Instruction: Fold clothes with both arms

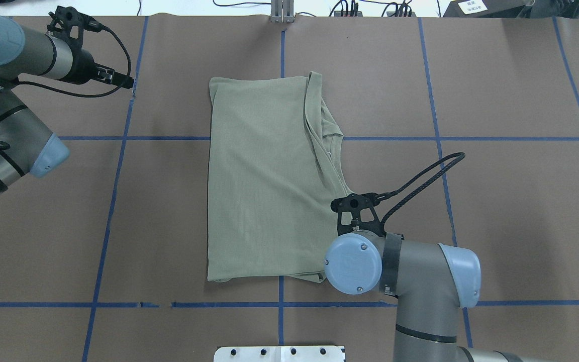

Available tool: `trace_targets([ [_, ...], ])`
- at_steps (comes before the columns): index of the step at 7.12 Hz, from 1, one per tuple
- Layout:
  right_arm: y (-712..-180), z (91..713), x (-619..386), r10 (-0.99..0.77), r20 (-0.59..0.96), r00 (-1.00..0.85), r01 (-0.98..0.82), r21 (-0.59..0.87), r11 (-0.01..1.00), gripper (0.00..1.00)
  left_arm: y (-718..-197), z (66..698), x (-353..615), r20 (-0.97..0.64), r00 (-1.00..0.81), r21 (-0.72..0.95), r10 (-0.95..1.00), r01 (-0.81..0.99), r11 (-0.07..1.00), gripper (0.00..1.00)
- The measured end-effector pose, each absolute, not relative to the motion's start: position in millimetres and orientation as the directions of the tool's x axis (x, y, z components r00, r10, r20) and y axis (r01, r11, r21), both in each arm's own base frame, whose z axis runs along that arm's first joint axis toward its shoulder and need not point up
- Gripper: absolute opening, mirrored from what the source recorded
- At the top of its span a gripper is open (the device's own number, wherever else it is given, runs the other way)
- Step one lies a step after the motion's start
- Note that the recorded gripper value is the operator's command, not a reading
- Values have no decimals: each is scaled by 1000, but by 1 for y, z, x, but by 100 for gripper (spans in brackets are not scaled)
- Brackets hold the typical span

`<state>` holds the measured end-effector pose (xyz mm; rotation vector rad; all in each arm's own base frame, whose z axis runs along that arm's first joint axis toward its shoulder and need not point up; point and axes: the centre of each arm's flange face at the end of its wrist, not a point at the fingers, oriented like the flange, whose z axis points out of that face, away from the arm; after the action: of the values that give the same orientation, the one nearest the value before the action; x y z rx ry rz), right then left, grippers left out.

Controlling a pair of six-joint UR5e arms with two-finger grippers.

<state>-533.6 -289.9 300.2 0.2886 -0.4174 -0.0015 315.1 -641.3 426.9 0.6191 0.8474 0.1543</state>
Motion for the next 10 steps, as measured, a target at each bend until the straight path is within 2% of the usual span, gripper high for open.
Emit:
trace_targets([
  [2, -294, 291, -522, -67, 432, 899, -68, 289, 955, 56, -641, 427, 315, -653, 663, 569, 366, 111, 815, 100],
  [3, -315, 268, -524, -67, 479, 875, -97, 309, 946, 56, -641, 427, 315, -654, 662, 569, 366, 111, 815, 100],
  [7, -448, 208, -551, -73, 609, 790, -181, 345, 921, 54, -641, 426, 316, -655, 661, 569, 366, 112, 815, 100],
  [9, -513, 224, -558, -101, 644, 758, -167, 342, 925, 47, -641, 427, 316, -655, 661, 568, 366, 112, 815, 100],
  [10, -531, 237, -562, -114, 661, 741, -160, 340, 927, 47, -641, 427, 316, -655, 661, 568, 366, 112, 815, 100],
])
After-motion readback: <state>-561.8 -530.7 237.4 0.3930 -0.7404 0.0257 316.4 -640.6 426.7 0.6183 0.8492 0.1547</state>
